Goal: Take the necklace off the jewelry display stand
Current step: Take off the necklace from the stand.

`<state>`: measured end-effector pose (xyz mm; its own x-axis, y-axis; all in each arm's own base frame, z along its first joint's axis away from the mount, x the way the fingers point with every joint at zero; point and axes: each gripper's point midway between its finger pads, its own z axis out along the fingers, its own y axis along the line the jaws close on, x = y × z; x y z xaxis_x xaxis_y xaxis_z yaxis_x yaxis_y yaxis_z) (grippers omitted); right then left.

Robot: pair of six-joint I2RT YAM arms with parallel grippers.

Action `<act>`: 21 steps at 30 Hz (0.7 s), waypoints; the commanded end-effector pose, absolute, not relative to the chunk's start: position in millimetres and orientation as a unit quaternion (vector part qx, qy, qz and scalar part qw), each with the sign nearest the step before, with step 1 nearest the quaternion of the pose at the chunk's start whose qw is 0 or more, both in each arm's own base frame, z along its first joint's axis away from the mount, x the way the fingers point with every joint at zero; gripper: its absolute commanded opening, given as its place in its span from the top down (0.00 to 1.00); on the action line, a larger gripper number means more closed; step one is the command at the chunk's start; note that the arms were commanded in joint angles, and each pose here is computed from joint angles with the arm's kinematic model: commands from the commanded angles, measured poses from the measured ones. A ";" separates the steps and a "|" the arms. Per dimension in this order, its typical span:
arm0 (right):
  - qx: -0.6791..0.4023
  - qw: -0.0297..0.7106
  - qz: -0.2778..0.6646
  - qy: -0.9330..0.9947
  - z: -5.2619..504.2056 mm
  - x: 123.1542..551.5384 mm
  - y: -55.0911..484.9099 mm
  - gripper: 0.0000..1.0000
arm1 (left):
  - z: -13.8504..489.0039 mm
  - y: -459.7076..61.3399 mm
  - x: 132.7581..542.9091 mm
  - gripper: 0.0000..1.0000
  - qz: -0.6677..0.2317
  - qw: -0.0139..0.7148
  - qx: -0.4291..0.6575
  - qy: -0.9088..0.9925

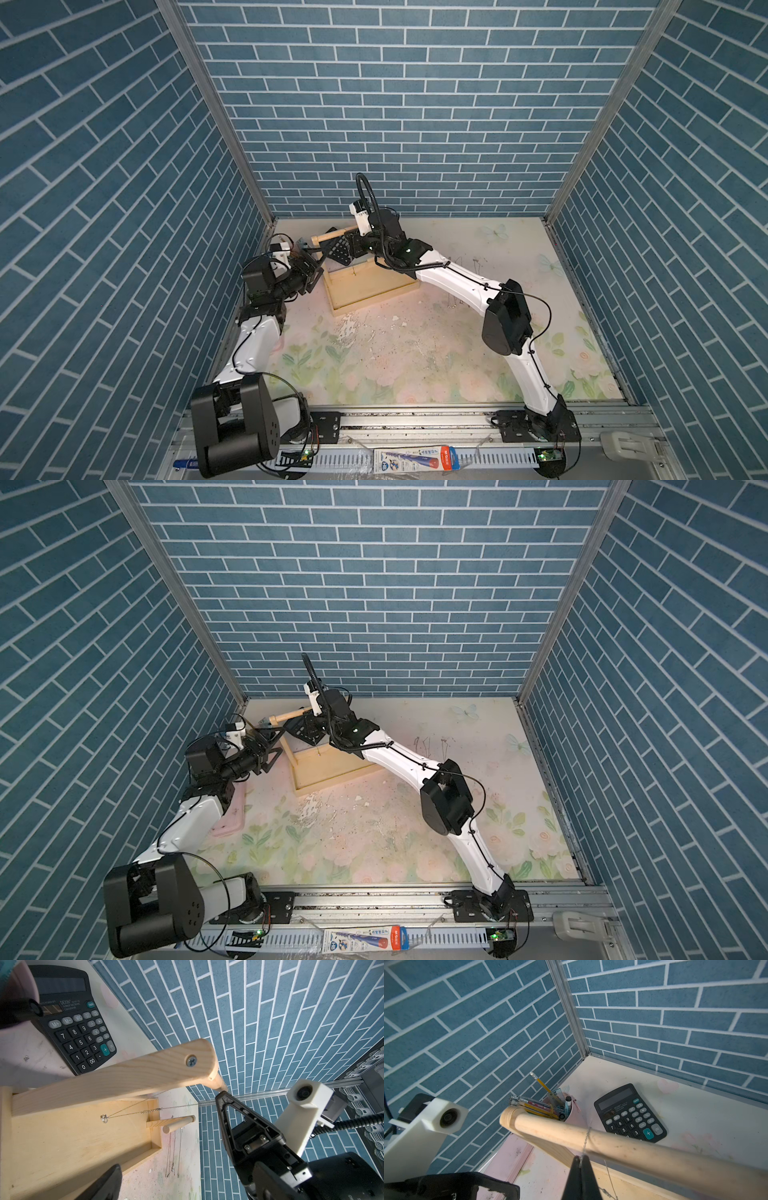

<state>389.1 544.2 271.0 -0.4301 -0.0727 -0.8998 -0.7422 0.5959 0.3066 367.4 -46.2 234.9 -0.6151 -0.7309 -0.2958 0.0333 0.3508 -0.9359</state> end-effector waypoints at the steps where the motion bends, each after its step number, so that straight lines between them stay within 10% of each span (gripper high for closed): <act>1: -0.273 0.485 0.358 0.750 295.2 384.1 538.6 1.00 | 237.0 -46.1 365.5 0.01 -0.520 0.374 -0.228 0.733; 21: -0.271 0.516 0.351 0.732 336.4 380.5 523.8 1.00 | 243.0 -54.7 363.2 0.01 -0.525 0.375 -0.211 0.734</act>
<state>386.8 533.4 300.9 -0.3833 -0.0523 -0.9221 -0.7469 0.6048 0.2762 366.5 -49.3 235.2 -0.6236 -0.7239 -0.2951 0.0382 0.3488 -0.9364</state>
